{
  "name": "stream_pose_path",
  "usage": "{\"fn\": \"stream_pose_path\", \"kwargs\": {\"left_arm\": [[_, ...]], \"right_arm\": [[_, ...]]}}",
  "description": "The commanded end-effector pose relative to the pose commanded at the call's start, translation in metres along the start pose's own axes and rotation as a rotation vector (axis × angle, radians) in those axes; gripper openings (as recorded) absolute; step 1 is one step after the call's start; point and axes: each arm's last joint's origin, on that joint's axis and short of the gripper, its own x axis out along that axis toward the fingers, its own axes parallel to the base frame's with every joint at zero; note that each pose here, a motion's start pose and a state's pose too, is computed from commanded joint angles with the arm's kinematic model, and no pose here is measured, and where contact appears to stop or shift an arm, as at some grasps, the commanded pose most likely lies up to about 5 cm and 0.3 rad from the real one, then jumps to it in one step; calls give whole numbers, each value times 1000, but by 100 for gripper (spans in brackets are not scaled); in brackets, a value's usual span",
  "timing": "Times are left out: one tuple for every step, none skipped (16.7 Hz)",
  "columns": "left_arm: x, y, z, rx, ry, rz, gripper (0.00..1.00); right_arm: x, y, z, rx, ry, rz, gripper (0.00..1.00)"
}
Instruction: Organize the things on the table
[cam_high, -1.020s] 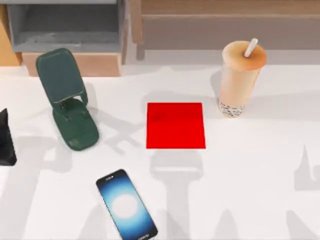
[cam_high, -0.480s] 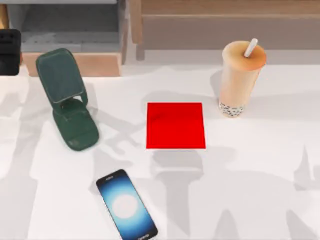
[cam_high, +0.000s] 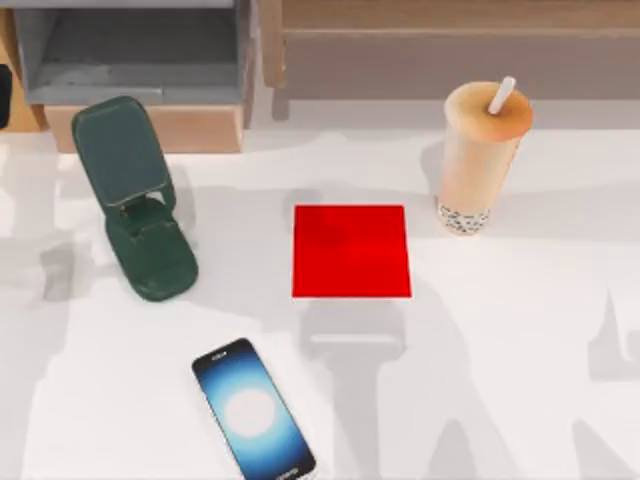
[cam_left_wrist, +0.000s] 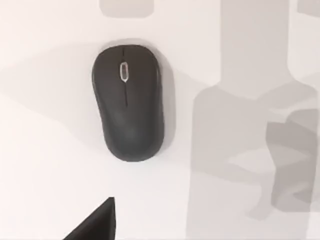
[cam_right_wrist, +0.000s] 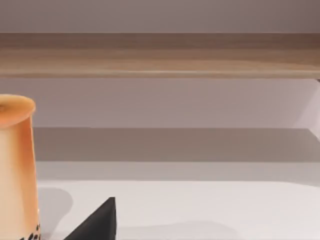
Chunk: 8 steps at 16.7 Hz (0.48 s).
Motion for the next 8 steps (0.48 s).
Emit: {"fn": "stream_pose_path", "kwargs": {"left_arm": [[11,9,6,-25,36,4,100],[21,19,11,-48,68,7,100],[31,27,15,-69,96,9,100],[39,35,18,-88,119,11,100],[46,41,20,-102,137,12,100],[50,45,21,-113,150,12,100],[53,47,22,-119,157,13,100],[53,47,22,-119,157,13,100]], "right_arm": [[0,0,0,0,0,0,100],[0,0,0,0,0,0,100],[0,0,0,0,0,0,100],[0,0,0,0,0,0,100],[0,0,0,0,0,0,100],[0,0,0,0,0,0,100],[0,0,0,0,0,0,100],[0,0,0,0,0,0,100]]}}
